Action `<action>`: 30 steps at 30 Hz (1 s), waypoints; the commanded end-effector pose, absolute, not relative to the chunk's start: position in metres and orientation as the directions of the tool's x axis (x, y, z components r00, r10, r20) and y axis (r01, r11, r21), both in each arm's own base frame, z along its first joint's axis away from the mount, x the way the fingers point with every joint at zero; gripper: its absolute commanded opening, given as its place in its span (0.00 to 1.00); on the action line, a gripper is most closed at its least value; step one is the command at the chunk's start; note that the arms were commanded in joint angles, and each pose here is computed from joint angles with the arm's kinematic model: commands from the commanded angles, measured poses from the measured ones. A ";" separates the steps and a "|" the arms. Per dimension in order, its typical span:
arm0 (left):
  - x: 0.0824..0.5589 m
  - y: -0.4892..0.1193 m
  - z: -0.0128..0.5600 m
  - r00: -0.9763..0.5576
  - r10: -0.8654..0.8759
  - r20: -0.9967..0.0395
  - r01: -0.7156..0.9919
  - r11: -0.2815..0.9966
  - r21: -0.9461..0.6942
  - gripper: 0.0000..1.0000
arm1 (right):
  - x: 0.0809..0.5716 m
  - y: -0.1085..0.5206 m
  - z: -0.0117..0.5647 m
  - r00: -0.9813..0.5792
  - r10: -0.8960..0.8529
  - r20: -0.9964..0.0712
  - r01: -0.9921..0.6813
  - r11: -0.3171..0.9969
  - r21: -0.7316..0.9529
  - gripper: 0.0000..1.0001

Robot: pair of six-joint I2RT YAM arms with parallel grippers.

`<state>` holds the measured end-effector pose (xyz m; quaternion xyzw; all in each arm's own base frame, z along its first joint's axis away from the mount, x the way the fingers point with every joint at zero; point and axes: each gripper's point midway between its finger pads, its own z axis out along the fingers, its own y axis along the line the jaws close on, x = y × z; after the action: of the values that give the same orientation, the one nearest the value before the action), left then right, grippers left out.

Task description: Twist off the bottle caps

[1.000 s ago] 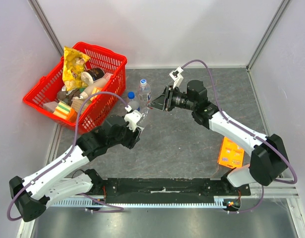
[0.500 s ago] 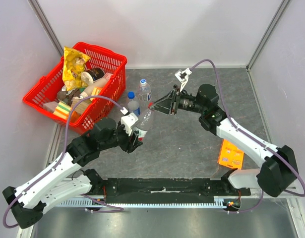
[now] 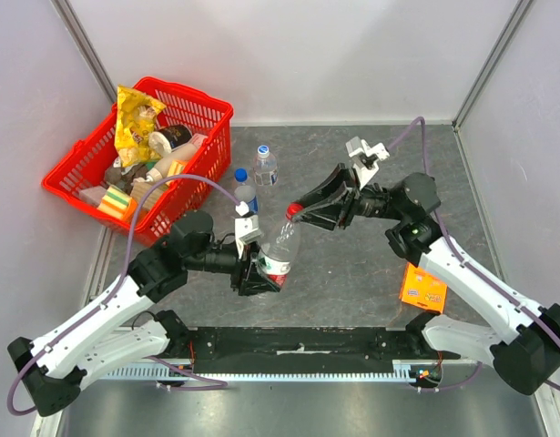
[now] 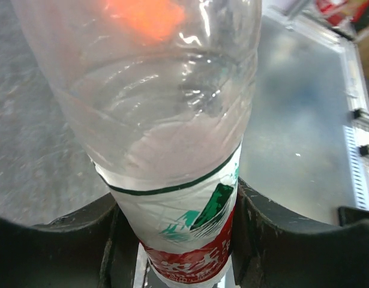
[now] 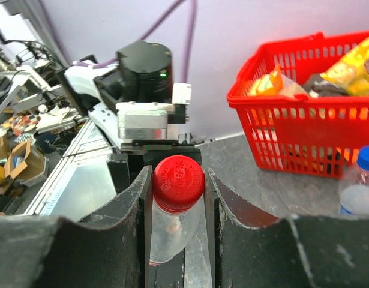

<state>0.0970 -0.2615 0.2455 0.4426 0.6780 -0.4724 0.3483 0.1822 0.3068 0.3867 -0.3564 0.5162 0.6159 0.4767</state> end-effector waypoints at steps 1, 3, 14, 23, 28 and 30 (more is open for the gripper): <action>0.051 -0.268 0.314 -0.271 0.143 -0.952 0.942 -0.164 -0.293 0.33 | 0.152 0.300 0.403 -0.160 0.244 -0.957 -0.983 -0.124 0.133 0.00; 0.043 -0.266 0.322 -0.263 0.127 -0.956 0.935 -0.212 -0.285 0.33 | 0.144 0.298 0.405 -0.139 0.243 -0.960 -0.982 -0.158 0.102 0.00; 0.014 -0.260 0.355 -0.272 0.093 -0.958 0.863 -0.417 -0.286 0.34 | 0.105 0.282 0.443 -0.107 0.345 -0.933 -0.951 -0.311 -0.006 0.00; 0.014 -0.261 0.356 -0.275 0.089 -0.957 0.855 -0.434 -0.286 0.35 | 0.095 0.276 0.446 -0.106 0.354 -0.929 -0.943 -0.333 -0.019 0.00; 0.021 -0.266 0.351 -0.288 0.087 -0.954 0.868 -0.396 -0.299 0.35 | 0.100 0.279 0.449 -0.157 0.344 -0.926 -0.942 -0.334 0.036 0.18; 0.023 -0.267 0.348 -0.294 0.099 -0.951 0.870 -0.385 -0.309 0.35 | 0.101 0.279 0.450 -0.161 0.346 -0.924 -0.942 -0.334 0.040 0.23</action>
<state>0.0252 -0.2672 0.3199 0.4906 0.5219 -0.6520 0.2487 0.1063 0.2797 0.4523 -0.4332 0.3340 0.6800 0.4882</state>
